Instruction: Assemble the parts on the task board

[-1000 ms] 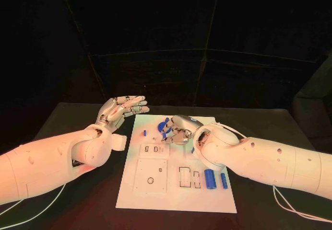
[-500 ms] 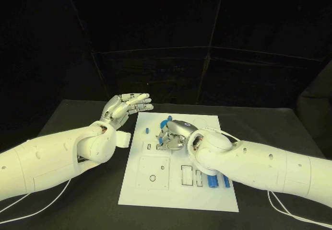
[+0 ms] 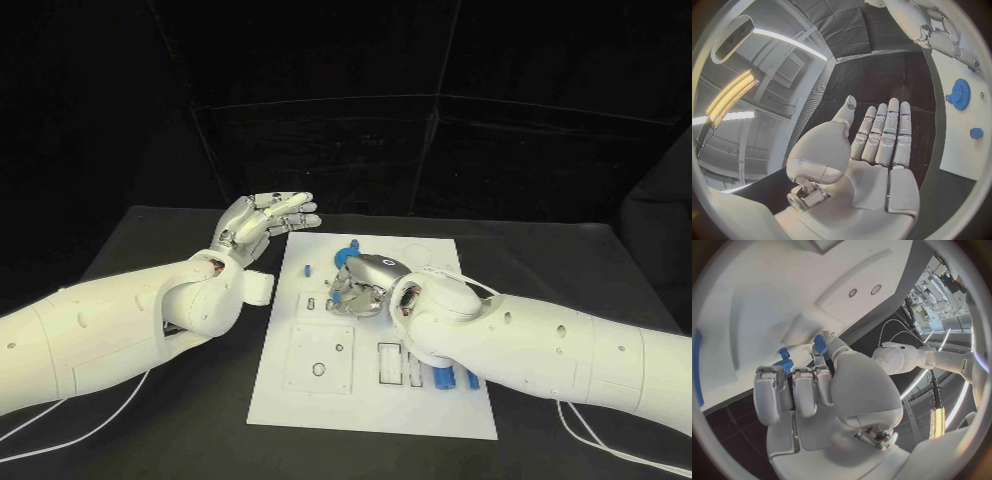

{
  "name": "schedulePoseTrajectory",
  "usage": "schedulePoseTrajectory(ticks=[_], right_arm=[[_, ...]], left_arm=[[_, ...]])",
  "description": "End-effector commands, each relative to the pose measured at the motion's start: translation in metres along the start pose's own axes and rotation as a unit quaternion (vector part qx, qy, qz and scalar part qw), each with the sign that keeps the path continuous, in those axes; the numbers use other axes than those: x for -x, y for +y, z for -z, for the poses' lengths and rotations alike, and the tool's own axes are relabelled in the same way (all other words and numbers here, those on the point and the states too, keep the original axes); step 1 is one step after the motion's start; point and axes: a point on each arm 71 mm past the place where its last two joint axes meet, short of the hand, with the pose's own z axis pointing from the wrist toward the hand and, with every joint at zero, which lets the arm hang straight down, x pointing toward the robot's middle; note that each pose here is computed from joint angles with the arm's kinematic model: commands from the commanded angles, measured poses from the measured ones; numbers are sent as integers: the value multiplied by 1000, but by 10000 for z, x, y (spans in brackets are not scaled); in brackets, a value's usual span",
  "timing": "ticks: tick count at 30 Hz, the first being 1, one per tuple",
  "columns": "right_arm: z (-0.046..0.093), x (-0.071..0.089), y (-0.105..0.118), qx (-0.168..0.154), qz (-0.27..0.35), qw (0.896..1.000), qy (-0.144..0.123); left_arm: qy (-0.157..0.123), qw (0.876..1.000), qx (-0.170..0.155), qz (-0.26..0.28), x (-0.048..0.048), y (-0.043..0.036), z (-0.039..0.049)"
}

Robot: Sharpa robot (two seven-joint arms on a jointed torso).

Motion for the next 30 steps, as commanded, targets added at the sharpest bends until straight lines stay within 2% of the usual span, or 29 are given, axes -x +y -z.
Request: schedulePoseTrajectory(ticks=[1,17,30], right_arm=[[-3,-26,15,6,16,1000,15],[12,-58,-43,-9,31,999,30],[27,-47,-76,-20,31,999,23]], left_arm=[[6,1000,-4,6,-18,-13,-12],[6,1000,-3,5,-14,-10,-14],[8,1000,-2,7,-19,-6,-17]])
